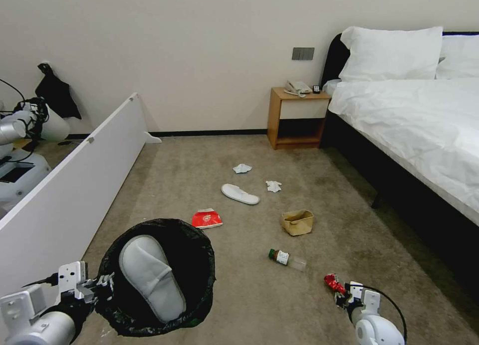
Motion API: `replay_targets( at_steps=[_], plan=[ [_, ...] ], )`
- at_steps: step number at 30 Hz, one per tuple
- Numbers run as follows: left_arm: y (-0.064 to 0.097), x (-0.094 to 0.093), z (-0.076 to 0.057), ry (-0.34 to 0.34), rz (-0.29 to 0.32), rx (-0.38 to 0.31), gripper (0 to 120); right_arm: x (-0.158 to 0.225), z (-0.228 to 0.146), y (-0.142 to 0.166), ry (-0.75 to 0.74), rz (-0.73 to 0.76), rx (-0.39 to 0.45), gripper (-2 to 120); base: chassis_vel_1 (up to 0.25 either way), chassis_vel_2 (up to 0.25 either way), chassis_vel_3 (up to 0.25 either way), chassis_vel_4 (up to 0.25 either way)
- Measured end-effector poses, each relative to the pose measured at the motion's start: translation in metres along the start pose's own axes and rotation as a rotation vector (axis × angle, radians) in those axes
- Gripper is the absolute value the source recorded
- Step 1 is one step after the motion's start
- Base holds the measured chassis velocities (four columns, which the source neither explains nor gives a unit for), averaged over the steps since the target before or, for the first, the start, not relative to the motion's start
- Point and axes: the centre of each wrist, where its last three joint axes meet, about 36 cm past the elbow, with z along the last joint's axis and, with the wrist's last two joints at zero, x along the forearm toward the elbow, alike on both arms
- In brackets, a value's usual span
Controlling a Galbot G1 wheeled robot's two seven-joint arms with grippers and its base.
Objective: Pick up the trash bin, then pick up the garbage from the floor and place it into the trash bin.
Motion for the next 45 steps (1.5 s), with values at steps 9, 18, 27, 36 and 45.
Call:
replay_targets(
  at_steps=[9,18,27,36,45],
  plan=[
    [0.001,0.000,0.000,0.001,-0.002,0.000,3,0.030,-0.022,0.010,-0.082,-0.035,0.065,82,0.000,0.000,0.000,0.000],
    [0.000,0.000,0.000,0.000,-0.002,0.001,3,0.020,-0.027,0.007,-0.081,-0.010,0.058,100,0.000,0.000,0.000,0.000],
    [0.000,0.000,0.000,-0.003,-0.003,0.001,3,-0.009,-0.021,-0.001,-0.036,0.008,0.112,100,0.000,0.000,0.000,0.000],
    [0.001,0.000,0.000,-0.001,-0.006,0.003,3,-0.030,-0.024,0.007,-0.025,0.003,0.103,100,0.000,0.000,0.000,0.000],
    [0.001,0.001,0.001,0.002,-0.011,0.004,3,-0.046,-0.018,0.010,0.004,0.007,0.081,100,0.000,0.000,0.000,0.000]
  ],
)
